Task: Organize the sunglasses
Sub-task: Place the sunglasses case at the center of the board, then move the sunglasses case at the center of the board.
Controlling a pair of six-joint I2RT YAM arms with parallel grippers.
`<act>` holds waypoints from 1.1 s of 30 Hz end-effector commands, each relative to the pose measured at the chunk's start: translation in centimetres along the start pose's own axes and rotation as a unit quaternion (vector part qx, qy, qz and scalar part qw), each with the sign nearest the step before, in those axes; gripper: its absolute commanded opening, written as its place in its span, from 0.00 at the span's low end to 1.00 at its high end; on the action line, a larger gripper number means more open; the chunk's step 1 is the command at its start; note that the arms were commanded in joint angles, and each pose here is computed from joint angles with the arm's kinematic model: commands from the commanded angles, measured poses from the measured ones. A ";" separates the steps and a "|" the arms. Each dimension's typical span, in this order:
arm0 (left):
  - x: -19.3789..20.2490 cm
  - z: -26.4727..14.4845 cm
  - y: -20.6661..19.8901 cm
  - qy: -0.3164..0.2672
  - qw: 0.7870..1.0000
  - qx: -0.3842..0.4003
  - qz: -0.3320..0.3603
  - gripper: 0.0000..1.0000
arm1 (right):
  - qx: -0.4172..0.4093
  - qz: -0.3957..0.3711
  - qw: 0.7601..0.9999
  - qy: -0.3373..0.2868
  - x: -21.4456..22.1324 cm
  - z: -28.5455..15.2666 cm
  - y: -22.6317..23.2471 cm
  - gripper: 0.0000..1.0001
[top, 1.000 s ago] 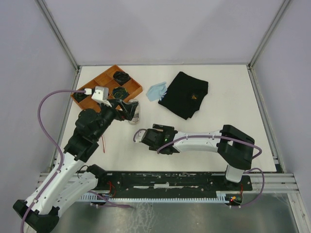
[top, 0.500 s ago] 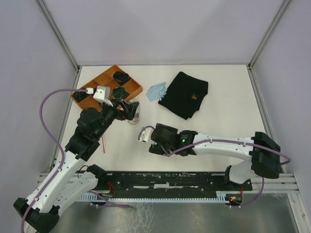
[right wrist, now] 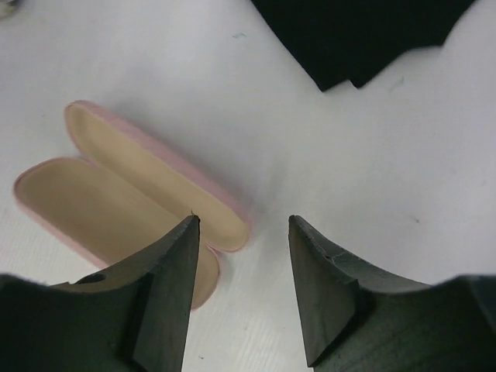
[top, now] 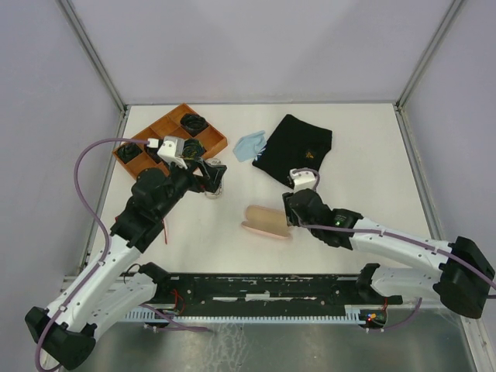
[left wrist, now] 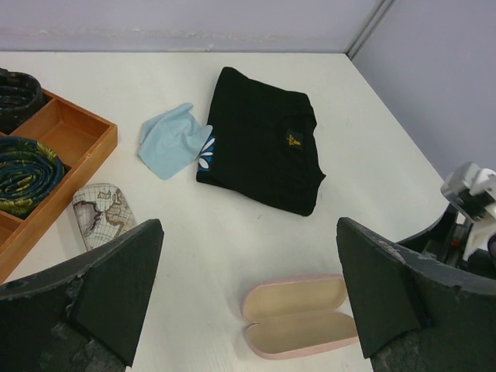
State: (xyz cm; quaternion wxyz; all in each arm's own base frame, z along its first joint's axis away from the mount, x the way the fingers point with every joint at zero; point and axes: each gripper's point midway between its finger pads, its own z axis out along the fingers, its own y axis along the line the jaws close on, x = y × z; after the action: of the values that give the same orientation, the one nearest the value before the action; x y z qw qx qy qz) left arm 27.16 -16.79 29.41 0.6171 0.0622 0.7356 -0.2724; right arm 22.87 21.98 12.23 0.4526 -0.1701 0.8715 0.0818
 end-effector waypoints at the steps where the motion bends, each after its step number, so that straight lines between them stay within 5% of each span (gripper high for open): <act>1: -1.2 0.3 -1.1 -0.022 0.999 0.023 -0.013 1.00 | 0.036 0.157 0.987 0.013 1.1 1.4 -1.6 0.57; 15: -0.9 0.2 -1.1 -0.019 0.999 0.024 -0.017 1.00 | 0.048 0.156 0.984 0.077 4.8 3.7 -1.4 0.56; 33: -0.4 0.4 -1.1 -0.014 0.999 0.028 -0.023 1.00 | 0.058 0.147 0.981 0.111 7.0 4.0 -1.6 0.31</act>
State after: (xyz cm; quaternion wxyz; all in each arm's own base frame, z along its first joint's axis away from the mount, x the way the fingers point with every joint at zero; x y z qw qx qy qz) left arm 27.13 -17.36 28.70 0.6093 0.0715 0.7380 -0.2810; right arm 22.45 20.07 4.13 0.3389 -0.0311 0.9372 0.0760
